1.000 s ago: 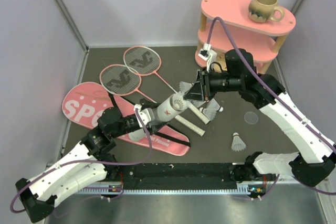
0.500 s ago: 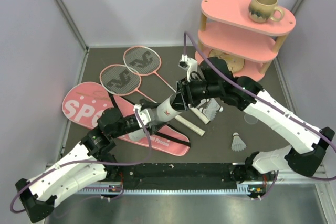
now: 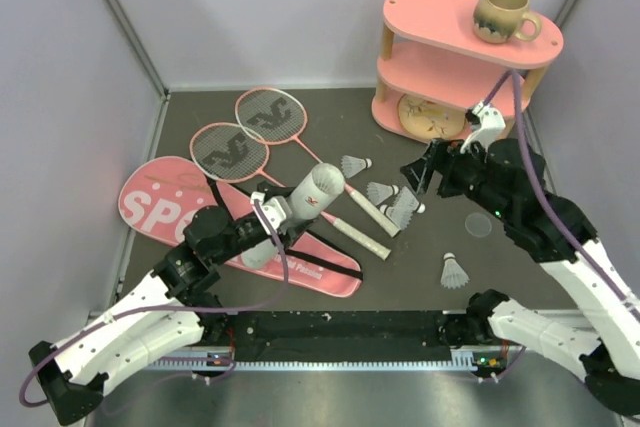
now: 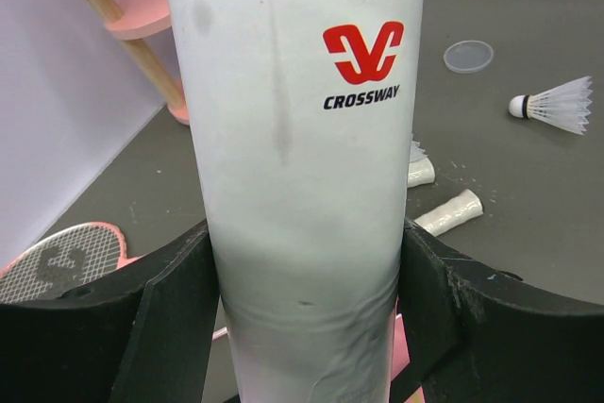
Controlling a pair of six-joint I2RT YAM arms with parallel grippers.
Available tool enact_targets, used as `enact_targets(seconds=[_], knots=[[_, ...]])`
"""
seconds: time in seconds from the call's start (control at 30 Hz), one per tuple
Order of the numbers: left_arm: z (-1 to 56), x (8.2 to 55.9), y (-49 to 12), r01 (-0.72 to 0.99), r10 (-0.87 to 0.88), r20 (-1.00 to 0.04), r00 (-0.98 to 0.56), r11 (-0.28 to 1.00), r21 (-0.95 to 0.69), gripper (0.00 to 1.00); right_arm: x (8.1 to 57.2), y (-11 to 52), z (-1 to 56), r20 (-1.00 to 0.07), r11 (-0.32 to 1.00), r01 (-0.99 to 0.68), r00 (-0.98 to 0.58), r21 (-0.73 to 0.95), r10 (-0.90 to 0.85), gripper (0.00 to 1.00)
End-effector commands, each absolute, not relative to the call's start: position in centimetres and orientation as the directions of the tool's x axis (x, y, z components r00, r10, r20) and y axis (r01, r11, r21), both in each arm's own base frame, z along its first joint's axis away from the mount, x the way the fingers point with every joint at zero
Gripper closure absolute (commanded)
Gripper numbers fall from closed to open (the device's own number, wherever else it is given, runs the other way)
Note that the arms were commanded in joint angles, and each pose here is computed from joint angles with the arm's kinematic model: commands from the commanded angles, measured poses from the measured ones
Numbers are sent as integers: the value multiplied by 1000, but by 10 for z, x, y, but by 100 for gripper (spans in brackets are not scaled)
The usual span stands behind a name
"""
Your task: Pack up the badminton gear
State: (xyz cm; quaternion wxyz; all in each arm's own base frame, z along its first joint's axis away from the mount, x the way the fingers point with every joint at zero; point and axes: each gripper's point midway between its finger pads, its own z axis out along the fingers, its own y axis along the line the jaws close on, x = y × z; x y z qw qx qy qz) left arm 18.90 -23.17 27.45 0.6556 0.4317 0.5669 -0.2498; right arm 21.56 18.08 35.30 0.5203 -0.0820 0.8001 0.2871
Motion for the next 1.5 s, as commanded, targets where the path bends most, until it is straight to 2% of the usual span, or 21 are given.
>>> enact_targets(seconds=[0.0,0.07,0.13,0.27,0.37,0.53,0.6,0.63,0.7,0.77,0.9,1.1,1.2,1.3,1.47], knots=[[288,198,-223,767,146,-954,263,568,298,91,256,134,264,-762,918,-33,-569,396,308,17],[289,198,-222,763,144,-952,269,571,302,91,264,133,228,-699,927,45,-643,373,312,17],[290,198,-221,759,141,-952,272,576,302,91,265,149,210,-658,936,-30,-720,351,223,17],[290,198,-221,760,141,-951,274,575,304,91,272,160,156,-572,949,-58,-809,309,137,23],[289,198,-221,760,141,-952,272,575,302,90,269,160,122,-521,932,-37,-837,362,169,25],[289,197,-223,769,133,-954,267,568,294,91,280,162,107,-550,854,-26,-776,519,310,28],[288,196,-225,776,130,-955,265,559,291,91,273,162,91,-503,818,5,-787,575,358,31],[287,196,-226,778,130,-956,263,557,290,90,283,157,89,-511,802,19,-762,596,398,34],[286,196,-227,781,132,-956,260,554,289,91,277,158,77,-458,761,42,-777,647,432,43],[285,196,-227,781,133,-957,259,553,289,91,282,158,74,-461,742,35,-764,669,452,50],[285,196,-227,781,132,-956,263,552,291,91,280,162,77,-471,734,4,-764,679,441,50],[284,196,-227,782,135,-956,260,551,290,91,279,153,95,-558,765,-59,-720,641,412,39],[283,196,-228,785,137,-957,258,547,290,91,283,154,95,-565,778,-74,-730,624,384,39],[282,196,-228,785,139,-956,257,548,291,91,290,155,89,-559,786,-63,-738,615,378,41],[281,198,-227,777,146,-955,259,555,296,91,304,168,83,-558,757,-105,-742,645,372,53]])
